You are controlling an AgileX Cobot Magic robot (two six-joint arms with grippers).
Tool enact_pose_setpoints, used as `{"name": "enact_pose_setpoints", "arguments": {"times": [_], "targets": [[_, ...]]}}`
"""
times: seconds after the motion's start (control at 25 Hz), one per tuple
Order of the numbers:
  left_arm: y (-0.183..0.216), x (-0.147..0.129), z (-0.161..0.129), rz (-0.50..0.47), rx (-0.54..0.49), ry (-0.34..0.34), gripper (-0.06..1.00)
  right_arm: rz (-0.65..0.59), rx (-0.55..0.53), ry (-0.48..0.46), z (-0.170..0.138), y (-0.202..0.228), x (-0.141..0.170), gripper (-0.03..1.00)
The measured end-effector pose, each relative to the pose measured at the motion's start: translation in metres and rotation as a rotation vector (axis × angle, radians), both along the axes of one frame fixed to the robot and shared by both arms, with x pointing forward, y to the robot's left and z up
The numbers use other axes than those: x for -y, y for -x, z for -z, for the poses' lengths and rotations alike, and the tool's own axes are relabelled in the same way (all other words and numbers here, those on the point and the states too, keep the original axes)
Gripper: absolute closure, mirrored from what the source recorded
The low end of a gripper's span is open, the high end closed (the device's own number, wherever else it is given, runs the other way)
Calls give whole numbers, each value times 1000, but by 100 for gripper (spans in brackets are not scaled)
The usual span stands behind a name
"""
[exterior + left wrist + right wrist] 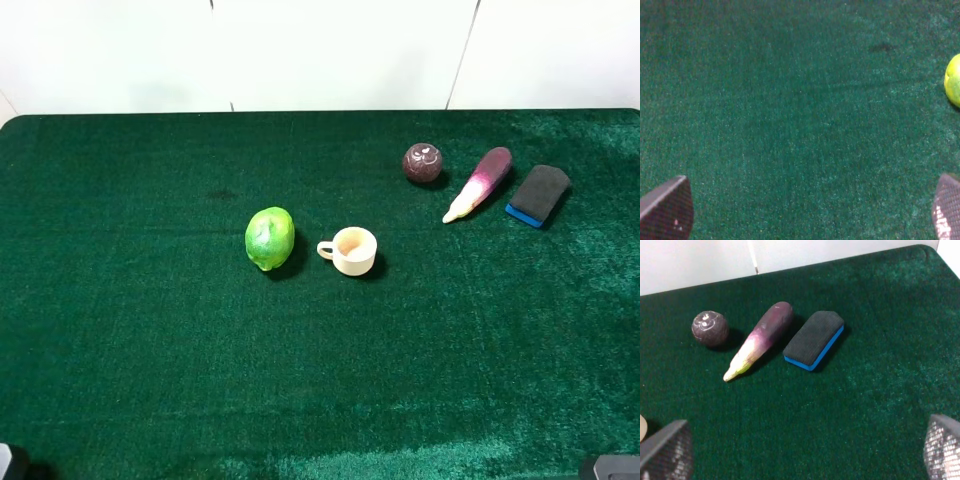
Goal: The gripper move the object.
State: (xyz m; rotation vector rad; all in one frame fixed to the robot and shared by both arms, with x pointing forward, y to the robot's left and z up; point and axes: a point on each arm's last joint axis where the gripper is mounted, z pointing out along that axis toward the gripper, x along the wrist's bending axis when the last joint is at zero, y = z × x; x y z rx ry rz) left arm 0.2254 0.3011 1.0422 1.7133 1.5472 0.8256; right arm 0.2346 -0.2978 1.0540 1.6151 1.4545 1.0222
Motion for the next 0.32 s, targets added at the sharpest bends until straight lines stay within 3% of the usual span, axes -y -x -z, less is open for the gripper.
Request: {"name": "enact_pose_setpoints", "arguments": {"times": [0.32], "targets": [[0,0,0,0,0,0,-3,0,0,0,0,0,0,28]]}}
